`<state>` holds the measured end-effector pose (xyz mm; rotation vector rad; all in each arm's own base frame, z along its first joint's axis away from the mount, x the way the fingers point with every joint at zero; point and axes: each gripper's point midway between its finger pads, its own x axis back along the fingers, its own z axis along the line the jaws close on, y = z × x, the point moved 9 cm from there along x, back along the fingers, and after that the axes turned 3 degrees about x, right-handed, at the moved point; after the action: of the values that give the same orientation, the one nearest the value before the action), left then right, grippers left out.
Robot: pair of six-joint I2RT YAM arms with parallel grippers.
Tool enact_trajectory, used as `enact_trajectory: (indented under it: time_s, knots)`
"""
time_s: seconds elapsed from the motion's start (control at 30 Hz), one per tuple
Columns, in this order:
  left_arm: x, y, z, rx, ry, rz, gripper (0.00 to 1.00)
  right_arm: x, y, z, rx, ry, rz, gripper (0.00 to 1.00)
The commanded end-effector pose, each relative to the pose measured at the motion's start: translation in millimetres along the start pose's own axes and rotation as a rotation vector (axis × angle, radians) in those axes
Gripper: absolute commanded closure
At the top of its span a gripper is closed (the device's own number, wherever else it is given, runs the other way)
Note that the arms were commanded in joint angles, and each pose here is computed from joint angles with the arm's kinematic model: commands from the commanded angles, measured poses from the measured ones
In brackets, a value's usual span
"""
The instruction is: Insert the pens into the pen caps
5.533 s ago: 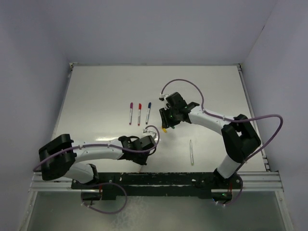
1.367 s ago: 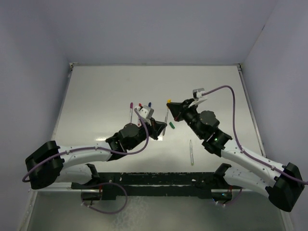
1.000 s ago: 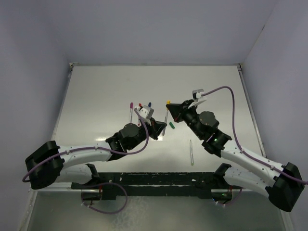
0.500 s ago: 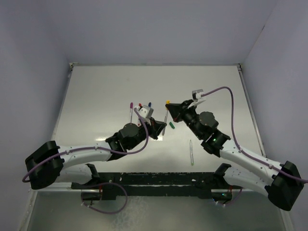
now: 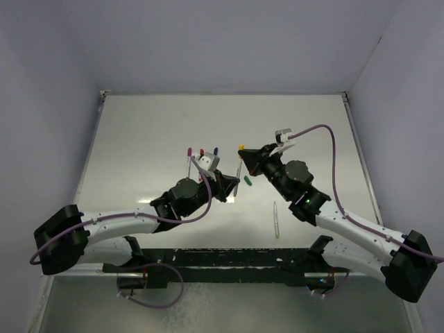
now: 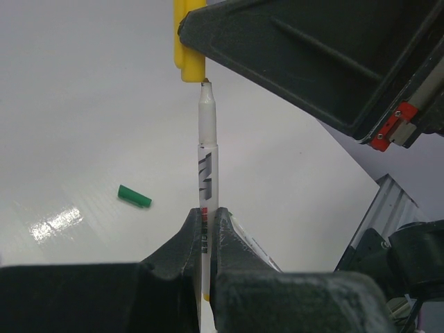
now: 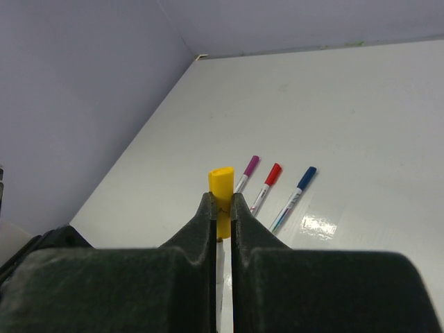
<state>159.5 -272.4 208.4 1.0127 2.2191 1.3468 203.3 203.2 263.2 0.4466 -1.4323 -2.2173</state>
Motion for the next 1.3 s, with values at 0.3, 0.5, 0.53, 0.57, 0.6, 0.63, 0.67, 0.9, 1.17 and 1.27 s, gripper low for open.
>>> enact_trajectory:
  time_s: [0.3, 0.5, 0.53, 0.57, 0.6, 0.63, 0.67, 0.9, 1.17, 1.27]
  knots:
    - [-1.8, 5.2, -1.6, 0.032, -0.008, -0.035, 1.0, -1.4, 17.5, 9.2, 0.005, 0.045, -0.068, 1.0]
    - [-2.9, -0.9, 1.1, 0.036, -0.003, -0.014, 1.0, -1.2, 20.1, 9.4, 0.005, 0.04, -0.078, 1.0]
    - [-2.6, -1.6, 1.3, 0.036, -0.003, -0.012, 1.0, -1.4, 19.7, 9.0, 0.005, 0.039, -0.077, 1.0]
    - [-2.6, -2.4, 1.9, 0.036, -0.001, -0.009, 1.0, -1.6, 19.4, 9.0, 0.005, 0.039, -0.076, 1.0]
    - [-2.2, -2.6, 2.4, 0.037, 0.001, -0.011, 1.0, -1.6, 19.2, 9.3, 0.006, 0.041, -0.074, 1.0]
    - [-1.8, -1.8, 2.4, 0.037, 0.003, -0.015, 1.0, -1.8, 18.6, 8.9, 0.005, 0.039, -0.072, 1.0]
    - [-1.4, -1.2, 2.7, 0.035, 0.006, -0.019, 1.0, -1.7, 18.2, 9.4, 0.004, 0.042, -0.07, 1.0]
    - [1.3, 6.1, 0.3, 0.028, -0.001, -0.046, 1.0, -1.9, 14.7, 8.7, 0.001, 0.046, -0.061, 1.0]
    - [2.7, 7.2, -0.6, 0.033, -0.013, -0.053, 1.0, -2.8, 10.4, 6.6, 0.001, 0.038, -0.052, 1.0]
    - [2.3, 7.0, -0.2, 0.033, -0.01, -0.054, 1.0, -3.2, 10.1, 7.0, 0.0, 0.04, -0.052, 1.0]
